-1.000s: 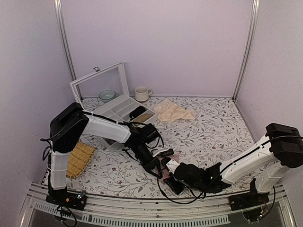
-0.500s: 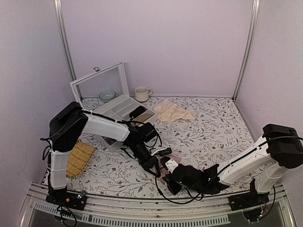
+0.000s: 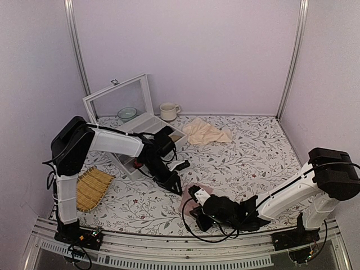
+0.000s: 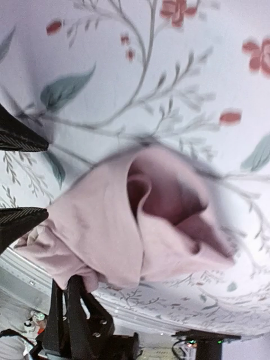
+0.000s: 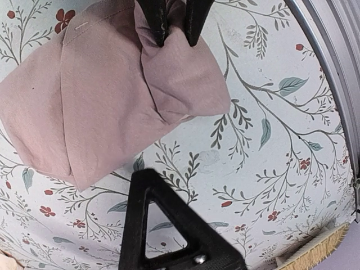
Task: Roll the underwear
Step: Roll the underwear at the center of the board.
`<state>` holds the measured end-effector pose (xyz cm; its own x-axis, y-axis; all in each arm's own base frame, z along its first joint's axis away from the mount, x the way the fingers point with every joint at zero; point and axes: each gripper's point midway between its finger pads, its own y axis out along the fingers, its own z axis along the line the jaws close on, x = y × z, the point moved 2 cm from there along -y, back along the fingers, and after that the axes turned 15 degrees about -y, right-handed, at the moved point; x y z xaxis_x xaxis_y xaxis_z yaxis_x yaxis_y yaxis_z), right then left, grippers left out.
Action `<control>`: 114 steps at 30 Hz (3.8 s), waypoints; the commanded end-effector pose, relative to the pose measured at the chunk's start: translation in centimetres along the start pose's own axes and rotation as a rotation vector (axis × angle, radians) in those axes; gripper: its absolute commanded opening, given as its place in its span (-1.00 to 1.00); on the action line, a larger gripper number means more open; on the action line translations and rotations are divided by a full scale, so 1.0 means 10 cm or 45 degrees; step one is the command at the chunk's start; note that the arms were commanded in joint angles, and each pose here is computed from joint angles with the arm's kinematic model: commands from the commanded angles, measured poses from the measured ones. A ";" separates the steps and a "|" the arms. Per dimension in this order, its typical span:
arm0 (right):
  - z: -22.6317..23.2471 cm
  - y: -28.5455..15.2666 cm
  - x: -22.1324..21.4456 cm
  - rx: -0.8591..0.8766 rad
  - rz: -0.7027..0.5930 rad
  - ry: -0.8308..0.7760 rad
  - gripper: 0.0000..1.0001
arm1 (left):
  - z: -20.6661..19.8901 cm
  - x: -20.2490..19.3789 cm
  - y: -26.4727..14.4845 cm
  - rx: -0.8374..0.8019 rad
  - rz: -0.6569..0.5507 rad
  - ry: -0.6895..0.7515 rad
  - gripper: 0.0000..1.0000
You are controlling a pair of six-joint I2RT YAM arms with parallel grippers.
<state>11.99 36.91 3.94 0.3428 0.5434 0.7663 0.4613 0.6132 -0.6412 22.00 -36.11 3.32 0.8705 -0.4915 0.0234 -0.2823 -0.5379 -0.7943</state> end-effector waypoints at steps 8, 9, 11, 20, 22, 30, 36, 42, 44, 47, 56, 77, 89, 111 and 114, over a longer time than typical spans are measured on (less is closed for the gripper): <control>0.08 -0.11 -0.83 0.165 0.303 0.048 -1.00 | 0.03 0.40 -0.09 -0.024 -0.156 -0.112 -0.37; 0.08 -0.13 -0.82 0.189 0.295 0.069 -1.00 | 0.00 0.44 -0.11 -0.029 -0.169 -0.102 -0.37; 0.08 -0.16 -0.79 0.251 0.270 0.132 -1.00 | -0.01 0.47 -0.15 -0.027 -0.177 -0.102 -0.37; -0.01 -0.19 -0.63 0.412 0.259 0.315 -1.00 | 0.00 0.48 -0.22 -0.040 -0.199 -0.123 -0.41; -0.01 -0.17 -0.61 0.460 0.279 0.352 -1.00 | -0.01 0.48 -0.24 -0.047 -0.206 -0.116 -0.41; 0.01 -0.04 -0.58 0.627 0.392 0.492 -1.00 | 0.04 0.48 -0.43 -0.063 -0.288 -0.148 -0.42; 0.04 0.17 -0.50 0.720 0.462 0.564 -1.00 | -0.01 0.50 -0.76 -0.092 -0.399 -0.157 -0.43; -0.07 0.46 -0.50 0.685 0.549 0.604 -1.00 | -0.07 0.51 -1.04 -0.083 -0.488 -0.155 -0.43; -0.14 0.56 -0.48 0.654 0.573 0.605 -1.00 | -0.09 0.50 -1.12 -0.077 -0.509 -0.147 -0.43; -0.26 0.71 -0.42 0.604 0.610 0.585 -1.00 | -0.07 0.47 -1.20 -0.053 -0.529 -0.162 -0.43; -0.62 1.02 -0.19 0.495 0.630 0.557 -1.00 | 0.15 0.24 -1.49 0.052 -0.677 -0.313 -0.42; -0.73 1.11 0.14 0.536 0.663 0.460 -1.00 | 0.31 -0.27 -0.84 -0.236 -0.598 -0.353 0.01; -0.74 1.12 0.21 0.546 0.681 0.408 -1.00 | 0.47 -0.16 -0.61 -0.220 -0.577 -0.432 -0.04; -0.72 1.17 0.19 0.561 0.703 0.395 -1.00 | 0.44 -0.14 -0.37 -0.222 -0.483 -0.427 -0.24; -0.71 1.18 0.19 0.566 0.709 0.384 -1.00 | 0.44 -0.14 -0.36 -0.223 -0.480 -0.424 -0.28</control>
<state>24.30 43.98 4.56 0.6344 0.6427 0.4295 -0.1620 0.6538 -0.7391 23.82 -29.73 3.62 0.9977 0.0113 0.0675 0.0529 -0.7527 -0.6563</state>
